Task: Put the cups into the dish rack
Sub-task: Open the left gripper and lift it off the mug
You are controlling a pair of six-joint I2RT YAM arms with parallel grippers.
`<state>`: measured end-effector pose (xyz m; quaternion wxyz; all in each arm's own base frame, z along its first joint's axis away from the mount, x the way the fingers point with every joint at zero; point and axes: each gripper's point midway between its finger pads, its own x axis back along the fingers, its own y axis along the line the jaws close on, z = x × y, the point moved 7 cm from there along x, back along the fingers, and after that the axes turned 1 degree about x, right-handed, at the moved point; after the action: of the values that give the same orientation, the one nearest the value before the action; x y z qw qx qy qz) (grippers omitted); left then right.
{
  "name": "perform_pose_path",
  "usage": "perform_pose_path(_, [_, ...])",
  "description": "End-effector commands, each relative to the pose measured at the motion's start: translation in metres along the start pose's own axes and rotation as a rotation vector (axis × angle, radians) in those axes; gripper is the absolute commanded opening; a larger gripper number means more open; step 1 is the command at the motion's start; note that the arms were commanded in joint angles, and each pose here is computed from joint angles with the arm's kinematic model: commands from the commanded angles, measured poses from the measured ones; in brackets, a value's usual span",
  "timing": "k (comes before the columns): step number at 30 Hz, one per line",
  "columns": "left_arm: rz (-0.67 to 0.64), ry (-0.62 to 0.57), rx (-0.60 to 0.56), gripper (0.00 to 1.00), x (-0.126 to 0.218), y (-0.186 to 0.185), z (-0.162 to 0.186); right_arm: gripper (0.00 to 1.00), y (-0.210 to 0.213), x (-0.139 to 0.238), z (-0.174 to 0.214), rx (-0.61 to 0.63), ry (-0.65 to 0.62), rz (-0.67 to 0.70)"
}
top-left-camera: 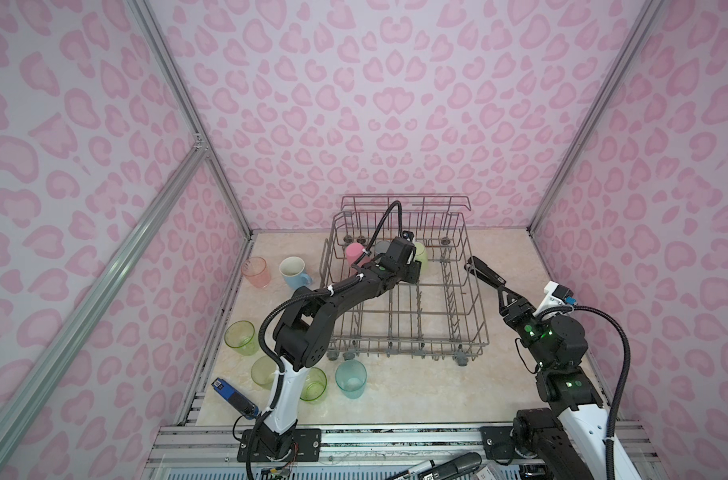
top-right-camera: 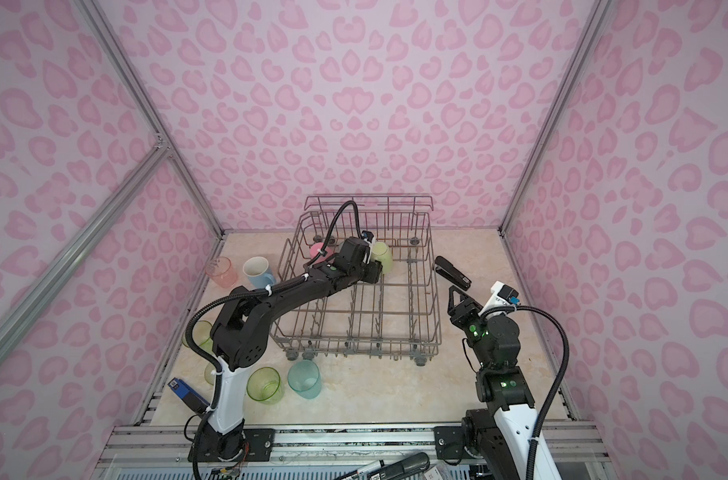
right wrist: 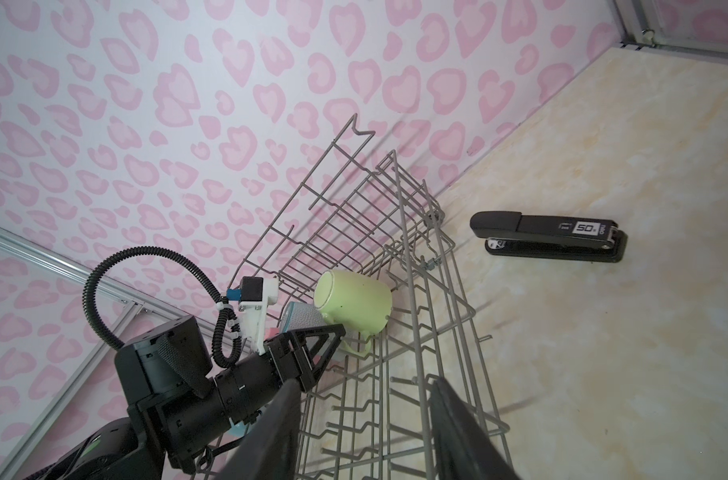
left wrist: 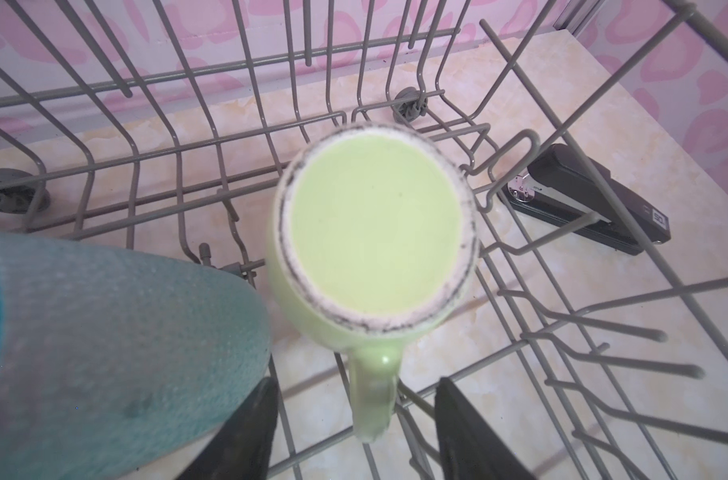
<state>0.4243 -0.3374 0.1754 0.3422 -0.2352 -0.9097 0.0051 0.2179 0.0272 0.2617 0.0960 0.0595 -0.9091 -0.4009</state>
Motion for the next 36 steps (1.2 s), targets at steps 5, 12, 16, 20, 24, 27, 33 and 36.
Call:
perform_pose_path(5, [0.038,-0.096,0.006,0.79,0.044,-0.010,-0.045,0.55,0.003,-0.003,-0.002,0.041,0.038,0.020])
perform_pose_path(12, [0.054,-0.129,0.023,0.85,0.076,-0.015,-0.067,0.62,0.007,-0.010,-0.002,0.081,0.100,0.038])
perform_pose_path(16, [0.068,-0.139,0.039,0.86,0.093,-0.017,-0.077,0.65,0.010,-0.013,-0.003,0.101,0.129,0.043])
perform_pose_path(20, [0.069,-0.151,0.055,0.85,0.110,-0.017,-0.084,0.67,0.012,-0.017,-0.004,0.129,0.160,0.056])
perform_pose_path(24, [0.031,-0.141,0.083,0.82,0.130,-0.012,-0.087,0.67,0.015,-0.023,-0.004,0.148,0.205,0.058])
perform_pose_path(27, [-0.009,-0.128,0.106,0.80,0.146,-0.004,-0.083,0.66,0.022,-0.029,-0.001,0.177,0.248,0.043])
perform_pose_path(33, [-0.087,-0.075,0.160,0.75,0.186,0.013,-0.069,0.65,0.055,-0.039,0.020,0.343,0.364,0.016])
perform_pose_path(36, [-0.125,-0.043,0.177,0.72,0.207,0.021,-0.055,0.65,0.075,-0.040,0.034,0.436,0.425,-0.020])
